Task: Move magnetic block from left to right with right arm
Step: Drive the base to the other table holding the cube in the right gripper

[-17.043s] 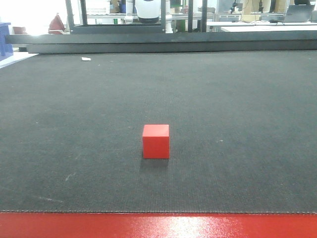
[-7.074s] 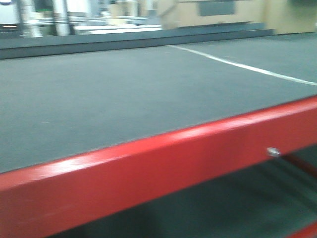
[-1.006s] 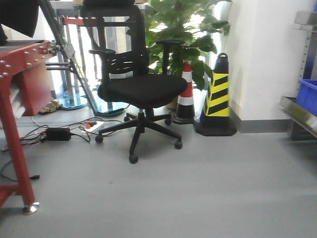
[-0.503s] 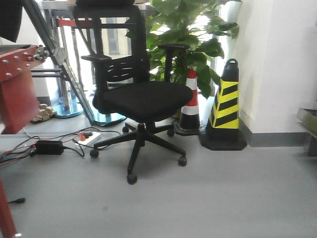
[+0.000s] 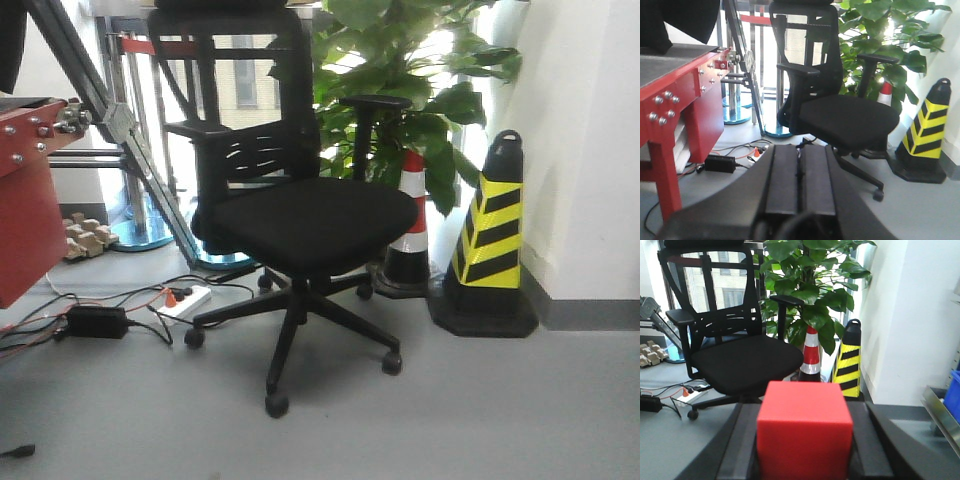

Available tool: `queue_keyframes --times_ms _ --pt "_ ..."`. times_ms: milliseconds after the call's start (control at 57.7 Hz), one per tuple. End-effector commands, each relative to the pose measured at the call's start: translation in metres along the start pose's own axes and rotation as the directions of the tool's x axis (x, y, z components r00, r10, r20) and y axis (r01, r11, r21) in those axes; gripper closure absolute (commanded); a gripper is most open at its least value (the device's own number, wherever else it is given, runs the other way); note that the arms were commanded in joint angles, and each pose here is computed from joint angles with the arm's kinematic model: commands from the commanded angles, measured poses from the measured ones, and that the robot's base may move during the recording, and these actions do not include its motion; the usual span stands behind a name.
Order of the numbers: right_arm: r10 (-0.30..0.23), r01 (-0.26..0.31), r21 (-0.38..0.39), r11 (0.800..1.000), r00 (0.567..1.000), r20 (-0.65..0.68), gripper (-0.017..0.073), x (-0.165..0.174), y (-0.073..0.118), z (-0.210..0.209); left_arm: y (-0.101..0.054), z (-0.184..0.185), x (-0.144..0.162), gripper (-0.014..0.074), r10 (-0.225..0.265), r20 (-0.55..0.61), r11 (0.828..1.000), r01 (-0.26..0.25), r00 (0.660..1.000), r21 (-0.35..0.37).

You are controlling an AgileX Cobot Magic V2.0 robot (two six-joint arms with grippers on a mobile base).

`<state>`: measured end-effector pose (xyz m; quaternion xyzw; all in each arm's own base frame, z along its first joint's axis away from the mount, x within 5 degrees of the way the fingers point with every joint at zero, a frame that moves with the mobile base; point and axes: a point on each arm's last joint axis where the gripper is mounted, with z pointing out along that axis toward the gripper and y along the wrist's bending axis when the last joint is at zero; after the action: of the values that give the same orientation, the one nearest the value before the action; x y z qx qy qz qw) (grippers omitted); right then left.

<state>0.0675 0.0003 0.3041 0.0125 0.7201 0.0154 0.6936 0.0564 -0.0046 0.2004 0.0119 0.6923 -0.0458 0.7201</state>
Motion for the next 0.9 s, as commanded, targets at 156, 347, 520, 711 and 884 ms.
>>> queue_keyframes --times_ms 156,347,520,711,884 --pt "-0.019 0.019 0.004 1.0 0.994 0.109 0.0246 -0.0176 0.0002 -0.0011 -0.0001 -0.0006 -0.005 0.072 -0.011 0.082 1.0 0.01 0.997 0.004" --pt "-0.019 0.019 0.004 1.0 0.994 0.109 0.0246 -0.0176 0.0002 -0.0011 -0.0001 -0.0006 -0.005 0.072 -0.011 0.082 1.0 0.01 0.997 0.004" --pt "-0.019 0.019 0.004 1.0 0.994 0.109 0.0246 -0.0176 0.0002 -0.0011 -0.0001 -0.0006 -0.005 0.072 -0.011 0.082 1.0 0.01 0.997 0.004" --pt "-0.019 0.019 0.004 1.0 0.994 0.109 0.0246 -0.0176 0.0002 -0.0011 -0.0001 -0.0006 -0.005 0.072 -0.011 0.082 1.0 0.01 0.997 0.004" --pt "-0.019 0.019 0.004 1.0 0.994 0.109 0.0246 -0.0176 0.0002 -0.0011 -0.0001 -0.0006 -0.005 0.072 -0.011 0.082 1.0 0.01 0.997 0.004"
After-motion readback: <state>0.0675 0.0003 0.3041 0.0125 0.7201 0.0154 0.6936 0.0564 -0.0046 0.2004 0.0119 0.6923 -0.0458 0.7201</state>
